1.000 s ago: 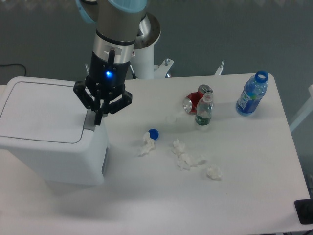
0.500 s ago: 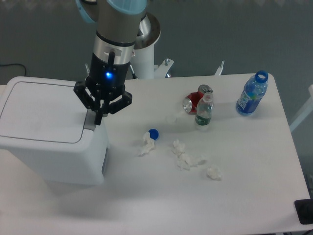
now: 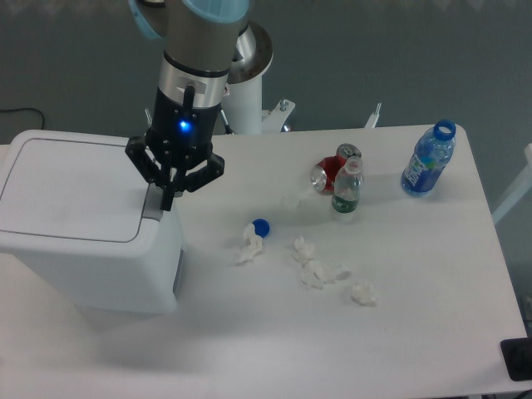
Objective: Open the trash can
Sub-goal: 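Lower the gripper onto the grey button and press it down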
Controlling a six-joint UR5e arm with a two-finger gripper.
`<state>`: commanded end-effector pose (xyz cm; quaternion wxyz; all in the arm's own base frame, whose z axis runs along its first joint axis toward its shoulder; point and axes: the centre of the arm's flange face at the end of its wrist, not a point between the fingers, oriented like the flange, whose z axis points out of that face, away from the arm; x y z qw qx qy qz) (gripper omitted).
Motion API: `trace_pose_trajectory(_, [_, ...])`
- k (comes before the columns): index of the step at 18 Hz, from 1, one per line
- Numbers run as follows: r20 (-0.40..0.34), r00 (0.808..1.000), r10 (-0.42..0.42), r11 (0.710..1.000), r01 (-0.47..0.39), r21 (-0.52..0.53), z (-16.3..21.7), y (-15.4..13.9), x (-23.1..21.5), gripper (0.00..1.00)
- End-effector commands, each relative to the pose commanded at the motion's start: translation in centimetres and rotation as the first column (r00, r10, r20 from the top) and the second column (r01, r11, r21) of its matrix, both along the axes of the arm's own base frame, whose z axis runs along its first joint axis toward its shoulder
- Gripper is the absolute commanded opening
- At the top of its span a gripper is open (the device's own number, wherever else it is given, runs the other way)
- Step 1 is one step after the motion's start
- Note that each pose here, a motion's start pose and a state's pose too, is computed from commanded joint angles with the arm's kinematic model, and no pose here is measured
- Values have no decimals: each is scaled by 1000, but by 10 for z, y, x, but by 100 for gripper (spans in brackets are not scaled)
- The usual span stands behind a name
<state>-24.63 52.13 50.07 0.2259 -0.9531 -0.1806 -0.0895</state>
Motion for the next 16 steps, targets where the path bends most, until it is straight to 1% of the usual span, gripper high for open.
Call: trace_pose_trajectory(16, [3, 1000, 1, 1000, -1, -6, -4, 2, -3, 7])
